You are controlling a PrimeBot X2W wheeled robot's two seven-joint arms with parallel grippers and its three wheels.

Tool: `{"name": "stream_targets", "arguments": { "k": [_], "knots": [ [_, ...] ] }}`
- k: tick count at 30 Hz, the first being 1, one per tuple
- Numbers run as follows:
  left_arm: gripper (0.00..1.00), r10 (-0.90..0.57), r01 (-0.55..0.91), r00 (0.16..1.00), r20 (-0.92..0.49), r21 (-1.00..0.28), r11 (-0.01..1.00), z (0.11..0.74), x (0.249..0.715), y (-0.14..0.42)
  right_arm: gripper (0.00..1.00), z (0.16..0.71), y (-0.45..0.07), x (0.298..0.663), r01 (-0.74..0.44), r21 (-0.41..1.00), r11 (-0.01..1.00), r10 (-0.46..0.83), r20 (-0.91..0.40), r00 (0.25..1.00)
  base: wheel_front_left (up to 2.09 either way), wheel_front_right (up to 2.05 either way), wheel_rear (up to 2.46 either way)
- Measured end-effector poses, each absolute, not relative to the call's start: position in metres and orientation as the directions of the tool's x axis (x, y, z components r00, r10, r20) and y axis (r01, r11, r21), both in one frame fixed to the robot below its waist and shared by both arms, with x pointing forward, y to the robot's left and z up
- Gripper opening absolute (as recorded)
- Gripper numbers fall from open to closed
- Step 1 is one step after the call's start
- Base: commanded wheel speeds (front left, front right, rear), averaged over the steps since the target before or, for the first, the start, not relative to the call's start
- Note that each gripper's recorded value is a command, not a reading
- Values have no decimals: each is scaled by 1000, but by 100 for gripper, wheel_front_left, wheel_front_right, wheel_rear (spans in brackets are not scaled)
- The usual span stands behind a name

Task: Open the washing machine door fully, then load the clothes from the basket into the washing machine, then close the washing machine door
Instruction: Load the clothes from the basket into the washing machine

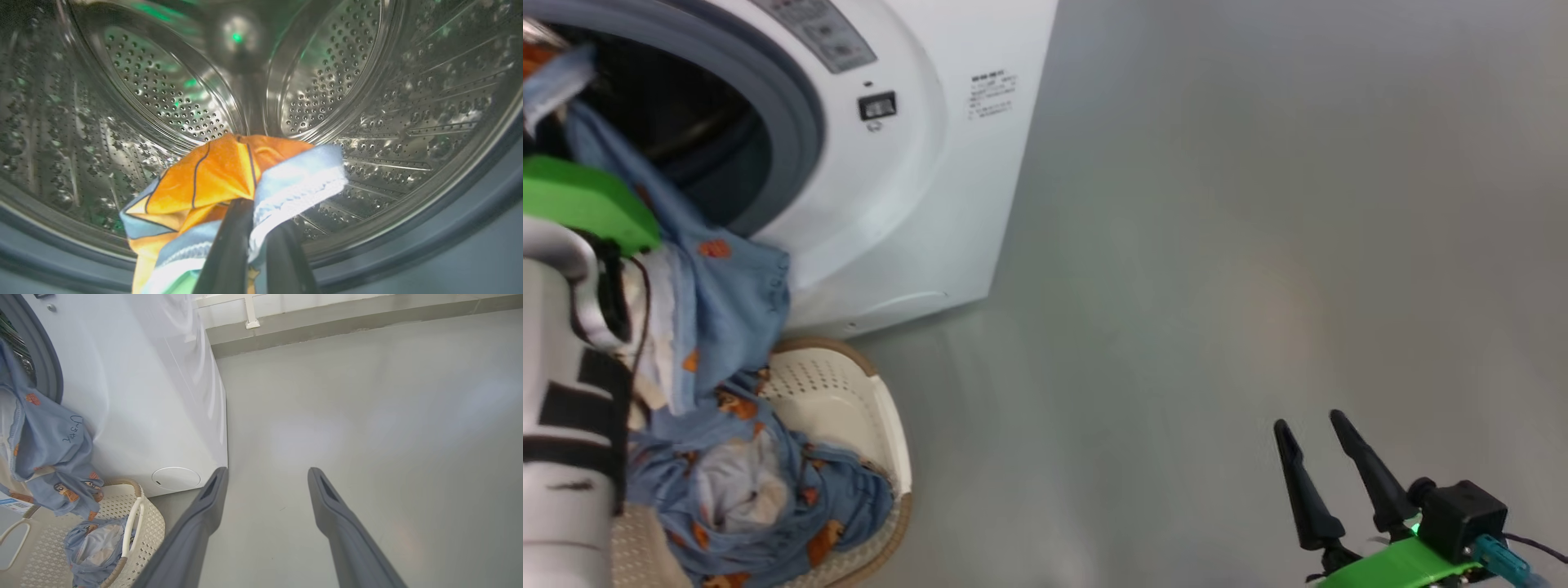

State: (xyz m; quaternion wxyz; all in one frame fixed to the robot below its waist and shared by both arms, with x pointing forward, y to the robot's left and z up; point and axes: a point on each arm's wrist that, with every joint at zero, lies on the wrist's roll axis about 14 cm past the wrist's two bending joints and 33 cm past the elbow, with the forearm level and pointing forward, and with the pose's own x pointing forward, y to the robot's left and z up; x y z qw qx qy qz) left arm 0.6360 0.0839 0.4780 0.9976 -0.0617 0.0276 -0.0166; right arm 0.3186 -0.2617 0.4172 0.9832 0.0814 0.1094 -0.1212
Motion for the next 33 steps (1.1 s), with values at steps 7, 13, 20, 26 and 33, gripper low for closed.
{"name": "stream_targets", "arguments": {
  "k": [7,13,20,26,33],
  "knots": [
    [0,-30,16,992,-124,-116,993,439,671,80,100,398,-261,317,289,131,948,-240,-304,922,0,0,0],
    [0,-52,39,995,-90,-139,990,439,703,66,100,387,-270,310,331,106,938,-277,-348,896,0,0,0],
    [0,-70,75,997,34,-176,981,468,730,53,100,376,-266,303,335,93,938,-274,-395,877,0,0,0],
    [0,-54,55,998,11,-167,984,462,731,59,100,371,-261,303,327,102,940,-260,-409,875,0,0,0],
    [23,-79,63,985,-151,-113,992,424,703,57,100,367,-252,303,310,144,940,-227,-415,881,0,0,0]
  ]
}}
